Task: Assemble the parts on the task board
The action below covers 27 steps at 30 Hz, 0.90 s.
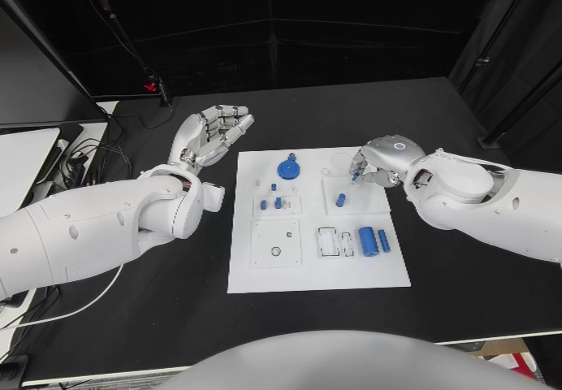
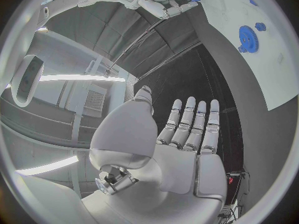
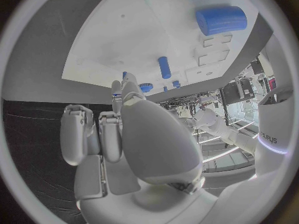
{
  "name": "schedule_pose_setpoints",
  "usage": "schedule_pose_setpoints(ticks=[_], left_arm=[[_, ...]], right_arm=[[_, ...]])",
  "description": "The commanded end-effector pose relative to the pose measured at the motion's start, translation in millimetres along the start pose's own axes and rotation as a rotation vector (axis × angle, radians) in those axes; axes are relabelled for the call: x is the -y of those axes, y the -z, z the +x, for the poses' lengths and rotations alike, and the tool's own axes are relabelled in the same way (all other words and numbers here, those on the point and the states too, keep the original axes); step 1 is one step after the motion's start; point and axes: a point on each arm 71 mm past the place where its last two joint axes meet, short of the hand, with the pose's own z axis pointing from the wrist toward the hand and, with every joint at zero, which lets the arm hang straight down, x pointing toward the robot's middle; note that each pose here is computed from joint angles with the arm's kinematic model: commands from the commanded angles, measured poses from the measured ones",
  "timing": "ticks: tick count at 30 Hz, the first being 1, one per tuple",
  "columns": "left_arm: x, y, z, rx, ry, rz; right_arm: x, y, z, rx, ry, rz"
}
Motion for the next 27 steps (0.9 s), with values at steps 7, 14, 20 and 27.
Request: schedule_pose_setpoints(ticks=[7, 14, 20, 27], left_arm=[[5.9, -0.6, 0.6, -0.007, 0.009, 0.076], [5.6, -1.1, 1.3, -0.008, 0.009, 0.075], [5.4, -1.3, 1.6, -0.007, 0.009, 0.075], [5.2, -1.2, 1.4, -0.007, 0.008, 0.074]], right_arm=[[-10.2, 12.8, -16.9, 0.119, -0.067, -0.067], [-28.0, 14.5, -25.5, 0.171, -0.125, -0.145], [-52.9, 10.6, -28.9, 0.172, -0.161, -0.221], [-76.2, 6.3, -29.1, 0.134, -0.179, -0.271]])
